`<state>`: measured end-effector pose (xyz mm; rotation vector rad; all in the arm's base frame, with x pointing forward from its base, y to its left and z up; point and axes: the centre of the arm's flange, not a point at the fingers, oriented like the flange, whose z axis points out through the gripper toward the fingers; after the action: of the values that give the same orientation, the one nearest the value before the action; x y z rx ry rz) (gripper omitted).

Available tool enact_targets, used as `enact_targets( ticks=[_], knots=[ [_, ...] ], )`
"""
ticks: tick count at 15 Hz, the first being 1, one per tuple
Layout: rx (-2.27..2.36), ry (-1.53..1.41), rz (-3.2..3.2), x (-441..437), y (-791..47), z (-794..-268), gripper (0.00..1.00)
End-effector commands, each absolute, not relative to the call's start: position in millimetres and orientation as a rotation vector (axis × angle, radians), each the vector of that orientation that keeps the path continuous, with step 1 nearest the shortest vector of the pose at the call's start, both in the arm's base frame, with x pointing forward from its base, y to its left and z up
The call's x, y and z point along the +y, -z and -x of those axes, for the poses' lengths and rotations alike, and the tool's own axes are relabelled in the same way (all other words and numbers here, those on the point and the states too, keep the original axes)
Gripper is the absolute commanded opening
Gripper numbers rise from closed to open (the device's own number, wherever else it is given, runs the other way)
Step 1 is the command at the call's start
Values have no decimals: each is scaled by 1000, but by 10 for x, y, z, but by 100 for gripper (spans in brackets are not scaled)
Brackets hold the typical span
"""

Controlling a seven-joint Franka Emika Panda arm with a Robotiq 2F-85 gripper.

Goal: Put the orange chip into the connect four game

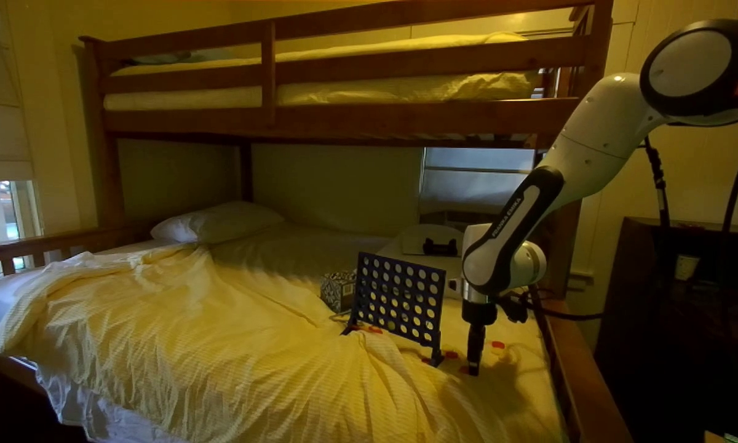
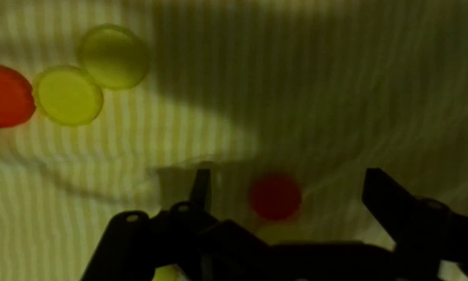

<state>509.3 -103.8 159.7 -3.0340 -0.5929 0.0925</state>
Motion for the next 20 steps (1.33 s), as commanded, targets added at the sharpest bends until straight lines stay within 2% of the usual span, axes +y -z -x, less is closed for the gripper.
enact_targets(
  ticks=[1,4,11,20],
  knots=[
    [-653,-48,2990,-1044,-1491,-5278,89],
    [-686,-48,2973,-1014,-1447,-5328,61],
    [-717,-46,2965,-1022,-1409,-5351,11],
    [-643,-50,2983,-1028,-1559,-5193,10]
  ],
)
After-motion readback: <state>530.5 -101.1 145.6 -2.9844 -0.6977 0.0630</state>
